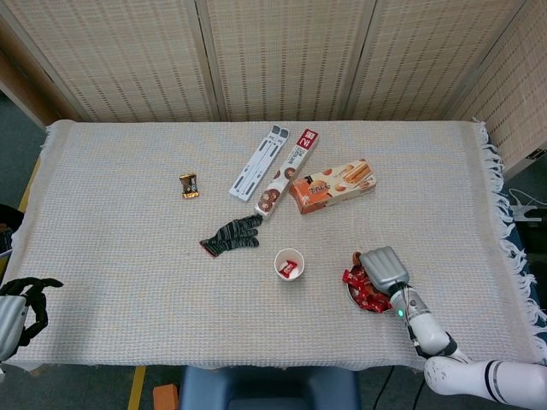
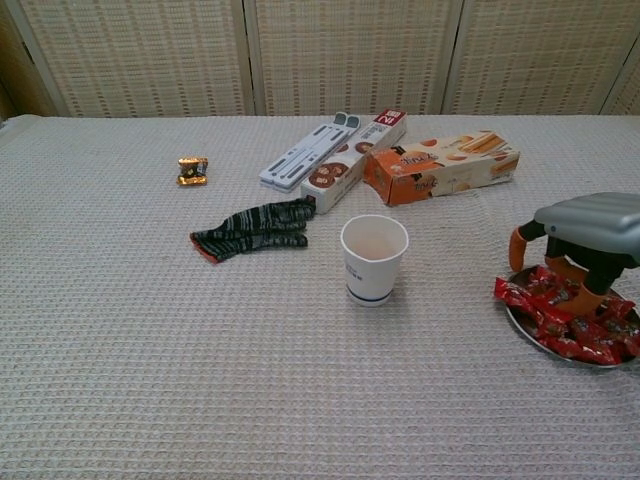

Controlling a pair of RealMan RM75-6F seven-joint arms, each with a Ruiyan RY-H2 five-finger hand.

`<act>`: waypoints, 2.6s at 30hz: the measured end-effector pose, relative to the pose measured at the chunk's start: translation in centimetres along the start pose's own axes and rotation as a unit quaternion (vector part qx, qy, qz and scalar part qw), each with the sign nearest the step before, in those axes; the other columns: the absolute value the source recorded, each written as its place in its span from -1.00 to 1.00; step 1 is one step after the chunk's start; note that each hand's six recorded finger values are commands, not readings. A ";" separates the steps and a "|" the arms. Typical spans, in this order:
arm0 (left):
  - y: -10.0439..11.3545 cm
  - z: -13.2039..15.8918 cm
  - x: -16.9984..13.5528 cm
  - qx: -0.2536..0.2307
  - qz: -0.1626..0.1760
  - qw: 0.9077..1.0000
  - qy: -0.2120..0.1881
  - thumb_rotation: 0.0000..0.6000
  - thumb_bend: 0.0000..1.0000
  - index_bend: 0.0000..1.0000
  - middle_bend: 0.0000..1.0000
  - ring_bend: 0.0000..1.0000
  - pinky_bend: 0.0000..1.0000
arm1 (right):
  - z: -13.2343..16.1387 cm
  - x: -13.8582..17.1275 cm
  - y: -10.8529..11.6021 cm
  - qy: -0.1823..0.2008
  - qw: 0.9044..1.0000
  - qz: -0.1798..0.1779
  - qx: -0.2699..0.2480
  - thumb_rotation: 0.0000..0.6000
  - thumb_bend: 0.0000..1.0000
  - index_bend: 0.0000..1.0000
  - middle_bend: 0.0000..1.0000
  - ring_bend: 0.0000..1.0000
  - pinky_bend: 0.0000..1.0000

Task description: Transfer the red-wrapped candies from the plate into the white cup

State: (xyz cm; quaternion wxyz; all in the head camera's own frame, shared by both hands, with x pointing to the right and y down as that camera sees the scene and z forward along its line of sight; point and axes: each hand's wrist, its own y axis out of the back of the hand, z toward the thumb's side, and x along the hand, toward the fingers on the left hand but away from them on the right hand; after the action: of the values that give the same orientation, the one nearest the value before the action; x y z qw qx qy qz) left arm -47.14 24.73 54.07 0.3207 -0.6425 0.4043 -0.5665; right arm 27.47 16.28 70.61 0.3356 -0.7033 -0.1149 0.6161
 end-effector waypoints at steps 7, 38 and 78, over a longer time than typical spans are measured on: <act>0.1 0.0 0.0 0.000 0.001 1.000 0.001 1.00 -0.16 -0.31 -0.53 -0.46 -0.45 | -0.3 0.2 -0.1 -0.004 1.000 0.001 0.001 1.00 -0.83 -0.10 0.63 0.53 0.96; 0.1 -0.1 0.0 -0.002 -0.001 1.000 0.002 1.00 -0.16 -0.31 -0.53 -0.46 -0.45 | -1.3 0.6 -0.7 -0.036 0.998 0.028 0.031 1.00 -0.39 0.27 0.63 0.52 0.96; 0.0 0.0 -0.1 0.004 0.000 1.000 0.000 1.00 -0.17 -0.31 -0.53 -0.46 -0.45 | 12.2 -1.6 9.7 0.124 0.984 -0.120 -0.050 1.00 -0.36 0.28 0.63 0.52 0.97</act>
State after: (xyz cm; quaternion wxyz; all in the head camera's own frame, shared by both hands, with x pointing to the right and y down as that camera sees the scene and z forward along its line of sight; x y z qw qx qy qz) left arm -47.10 24.80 54.04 0.3229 -0.6414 0.4019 -0.5681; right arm 13.19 12.10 65.75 0.3833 -0.7711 -0.1862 0.4732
